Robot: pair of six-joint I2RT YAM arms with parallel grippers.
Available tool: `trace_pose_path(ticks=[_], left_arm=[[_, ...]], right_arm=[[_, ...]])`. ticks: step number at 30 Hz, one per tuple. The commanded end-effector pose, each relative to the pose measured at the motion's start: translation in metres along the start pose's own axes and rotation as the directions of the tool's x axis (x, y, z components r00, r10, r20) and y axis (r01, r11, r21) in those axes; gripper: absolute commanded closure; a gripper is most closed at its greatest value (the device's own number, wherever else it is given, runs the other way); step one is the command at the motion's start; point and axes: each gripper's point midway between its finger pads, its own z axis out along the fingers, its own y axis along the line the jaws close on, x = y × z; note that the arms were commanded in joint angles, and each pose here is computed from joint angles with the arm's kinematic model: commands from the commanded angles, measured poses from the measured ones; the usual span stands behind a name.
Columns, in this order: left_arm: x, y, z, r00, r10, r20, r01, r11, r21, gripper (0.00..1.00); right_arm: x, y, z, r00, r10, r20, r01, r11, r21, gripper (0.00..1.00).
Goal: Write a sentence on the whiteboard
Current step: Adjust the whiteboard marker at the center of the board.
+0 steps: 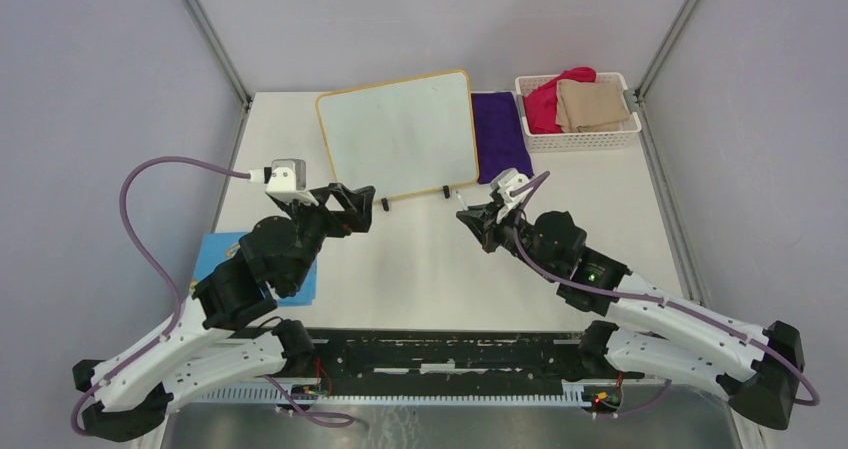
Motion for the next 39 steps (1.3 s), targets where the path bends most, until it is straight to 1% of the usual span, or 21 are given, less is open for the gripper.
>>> trace_pose_path(ticks=[1,4,6,9,10,13,15,18,20,22,24,25,26,28,29,31,35,37,39], left_arm=[[-0.010,-0.025,0.002,0.999,0.012,0.038,-0.017,0.992,0.122,0.00],[-0.002,-0.047,0.004,0.999,0.029,0.031,-0.035,0.972,0.234,0.00],[0.001,-0.056,0.005,0.999,0.014,0.030,-0.022,0.961,0.274,0.00],[0.003,-0.074,0.006,1.000,0.025,0.017,-0.030,0.938,0.346,0.00],[0.004,-0.082,0.005,0.999,0.049,0.006,-0.048,0.922,0.384,0.00],[0.015,-0.106,0.006,0.993,0.113,-0.032,-0.084,0.875,0.478,0.00],[0.015,-0.120,0.003,0.992,0.121,-0.036,-0.083,0.840,0.536,0.00],[0.008,-0.135,-0.005,0.992,0.125,-0.015,-0.089,0.782,0.617,0.00],[0.003,-0.135,-0.004,0.993,0.120,0.008,-0.099,0.778,0.620,0.00],[0.001,-0.127,0.005,0.993,0.119,0.022,-0.109,0.796,0.595,0.00],[0.000,-0.113,0.022,0.995,0.102,0.017,-0.094,0.823,0.560,0.00],[-0.002,-0.107,0.030,0.997,0.077,0.012,-0.071,0.822,0.566,0.00],[-0.004,-0.097,0.039,1.000,0.024,-0.003,-0.018,0.829,0.560,0.00],[-0.014,-0.077,0.056,0.999,-0.053,0.001,0.043,0.836,0.547,0.01],[-0.017,-0.074,0.063,0.997,-0.082,-0.004,0.071,0.839,0.539,0.01],[-0.019,-0.085,0.069,0.993,-0.108,-0.040,0.110,0.799,0.591,0.00],[-0.015,-0.124,0.069,0.978,-0.123,-0.170,0.209,0.646,0.734,0.01],[-0.016,-0.133,0.058,0.975,-0.127,-0.184,0.223,0.576,0.786,0.00],[-0.016,-0.137,0.042,0.979,-0.115,-0.166,0.202,0.517,0.832,0.00]], right_arm=[[-0.039,0.008,0.007,0.995,0.029,0.099,-0.026,0.999,-0.028,0.99],[-0.038,0.006,0.009,0.991,0.009,0.131,-0.007,1.000,-0.020,0.98],[-0.041,0.007,0.010,0.990,-0.008,0.141,0.012,1.000,-0.027,1.00],[-0.040,0.016,0.014,0.994,-0.072,0.082,0.078,0.994,-0.077,1.00],[-0.036,0.022,0.016,0.994,-0.096,0.055,0.102,0.988,-0.116,1.00],[-0.032,0.033,0.018,0.994,-0.103,0.046,0.110,0.978,-0.179,1.00],[-0.033,0.038,0.017,0.994,-0.093,0.057,0.103,0.971,-0.214,1.00],[-0.036,0.035,0.017,0.995,-0.076,0.058,0.087,0.970,-0.228,1.00],[-0.034,0.031,0.017,0.997,-0.060,0.052,0.070,0.971,-0.230,1.00],[-0.031,0.024,0.017,0.998,-0.037,0.048,0.047,0.974,-0.222,1.00],[-0.029,0.016,0.016,0.999,-0.014,0.046,0.023,0.979,-0.204,1.00],[-0.027,0.013,0.015,0.999,-0.007,0.046,0.016,0.981,-0.196,1.00],[-0.028,0.009,0.014,0.999,0.002,0.050,0.007,0.983,-0.181,1.00],[-0.027,0.001,0.011,0.999,0.010,0.052,-0.002,0.988,-0.153,1.00],[-0.027,-0.002,0.009,0.998,0.012,0.055,-0.004,0.990,-0.142,1.00],[-0.028,-0.004,0.006,0.998,0.015,0.062,-0.007,0.991,-0.135,1.00],[-0.029,-0.001,0.001,0.998,0.019,0.065,-0.009,0.987,-0.160,1.00],[-0.032,0.002,-0.002,0.997,0.017,0.072,-0.004,0.983,-0.182,1.00],[-0.034,0.009,-0.006,0.997,0.013,0.073,0.004,0.973,-0.229,1.00]])
